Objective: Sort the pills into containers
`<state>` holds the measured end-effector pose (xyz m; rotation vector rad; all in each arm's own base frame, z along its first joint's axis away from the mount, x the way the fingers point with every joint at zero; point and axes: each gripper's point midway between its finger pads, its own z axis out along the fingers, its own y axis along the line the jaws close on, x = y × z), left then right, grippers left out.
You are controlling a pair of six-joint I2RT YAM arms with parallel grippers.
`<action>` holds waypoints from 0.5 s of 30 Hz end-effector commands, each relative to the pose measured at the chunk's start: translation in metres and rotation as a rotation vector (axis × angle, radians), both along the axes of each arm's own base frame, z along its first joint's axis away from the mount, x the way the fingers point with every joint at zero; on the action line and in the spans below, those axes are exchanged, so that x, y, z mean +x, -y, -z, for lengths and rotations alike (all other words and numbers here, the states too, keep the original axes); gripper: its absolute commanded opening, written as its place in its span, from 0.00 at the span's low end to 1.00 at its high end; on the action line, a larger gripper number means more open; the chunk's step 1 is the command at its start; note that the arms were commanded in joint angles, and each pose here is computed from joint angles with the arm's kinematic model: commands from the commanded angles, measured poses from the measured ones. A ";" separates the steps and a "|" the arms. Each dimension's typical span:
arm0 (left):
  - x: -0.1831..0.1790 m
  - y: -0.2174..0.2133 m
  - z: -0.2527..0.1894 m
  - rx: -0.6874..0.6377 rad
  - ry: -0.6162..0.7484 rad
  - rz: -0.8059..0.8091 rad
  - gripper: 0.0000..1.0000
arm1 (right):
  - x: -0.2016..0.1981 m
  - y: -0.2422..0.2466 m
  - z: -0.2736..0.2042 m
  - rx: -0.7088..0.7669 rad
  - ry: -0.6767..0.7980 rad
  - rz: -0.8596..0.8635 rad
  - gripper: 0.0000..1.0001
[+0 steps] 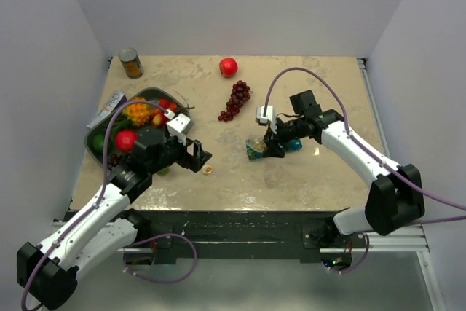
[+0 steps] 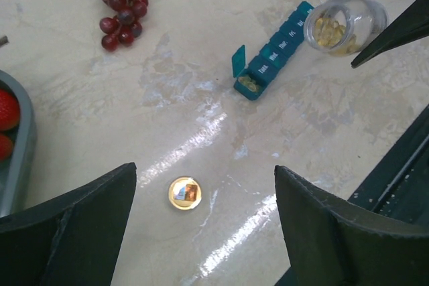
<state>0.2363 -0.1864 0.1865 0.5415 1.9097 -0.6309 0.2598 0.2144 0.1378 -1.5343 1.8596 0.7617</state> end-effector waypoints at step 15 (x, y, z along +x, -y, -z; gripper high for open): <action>-0.016 0.010 0.026 -0.144 -0.217 -0.046 0.87 | -0.039 -0.011 -0.099 0.473 0.170 -0.182 0.00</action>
